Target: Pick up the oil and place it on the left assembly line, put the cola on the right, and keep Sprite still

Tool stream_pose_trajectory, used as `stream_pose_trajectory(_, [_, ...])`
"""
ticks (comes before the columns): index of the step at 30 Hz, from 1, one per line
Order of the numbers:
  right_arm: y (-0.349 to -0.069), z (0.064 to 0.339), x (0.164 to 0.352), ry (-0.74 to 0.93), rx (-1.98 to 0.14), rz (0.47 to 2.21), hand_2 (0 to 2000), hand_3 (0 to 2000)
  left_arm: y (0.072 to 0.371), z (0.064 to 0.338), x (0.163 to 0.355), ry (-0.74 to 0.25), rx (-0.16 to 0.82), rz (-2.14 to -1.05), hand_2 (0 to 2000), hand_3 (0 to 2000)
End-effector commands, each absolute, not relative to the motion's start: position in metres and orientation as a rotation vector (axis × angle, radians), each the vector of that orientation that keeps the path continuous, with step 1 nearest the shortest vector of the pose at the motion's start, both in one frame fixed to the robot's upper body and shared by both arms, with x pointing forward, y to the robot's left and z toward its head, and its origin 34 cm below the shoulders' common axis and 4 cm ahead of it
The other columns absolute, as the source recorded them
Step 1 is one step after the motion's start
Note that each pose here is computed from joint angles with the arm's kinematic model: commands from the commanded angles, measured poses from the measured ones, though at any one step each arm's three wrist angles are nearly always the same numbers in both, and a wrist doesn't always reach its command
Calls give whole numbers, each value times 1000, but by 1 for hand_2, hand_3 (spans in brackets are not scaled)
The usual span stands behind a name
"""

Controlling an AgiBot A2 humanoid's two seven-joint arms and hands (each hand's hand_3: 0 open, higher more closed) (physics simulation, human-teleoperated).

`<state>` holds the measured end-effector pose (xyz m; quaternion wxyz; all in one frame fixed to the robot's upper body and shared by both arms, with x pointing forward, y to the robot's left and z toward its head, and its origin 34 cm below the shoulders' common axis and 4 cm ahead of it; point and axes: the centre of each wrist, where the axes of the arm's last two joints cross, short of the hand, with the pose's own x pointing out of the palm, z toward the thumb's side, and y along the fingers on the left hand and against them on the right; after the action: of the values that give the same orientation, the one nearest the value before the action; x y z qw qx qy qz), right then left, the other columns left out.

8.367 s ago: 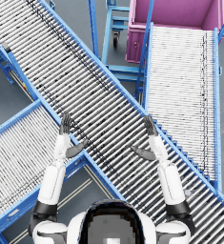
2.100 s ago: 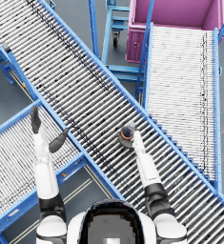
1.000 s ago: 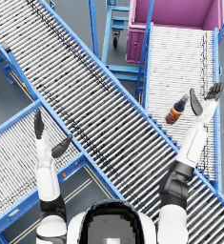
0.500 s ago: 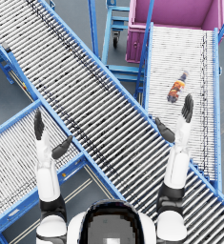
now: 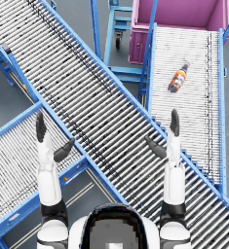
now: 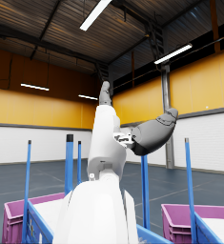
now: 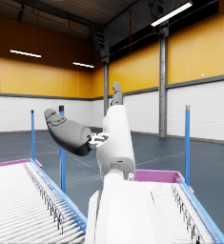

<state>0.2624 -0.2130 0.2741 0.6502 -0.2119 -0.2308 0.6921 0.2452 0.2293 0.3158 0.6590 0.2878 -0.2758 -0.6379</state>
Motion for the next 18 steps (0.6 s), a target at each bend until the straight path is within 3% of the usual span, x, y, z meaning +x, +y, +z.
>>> stream_pose_trajectory(1, [-212,272,262,-520,-471,1587,0,0,228,313,246,-619,635,-1458,0,0])
stream_pose_trajectory(18, [-203,241,258,-419,-231,1882,0,0,206,252,256,-463,230,-1718,0,0])
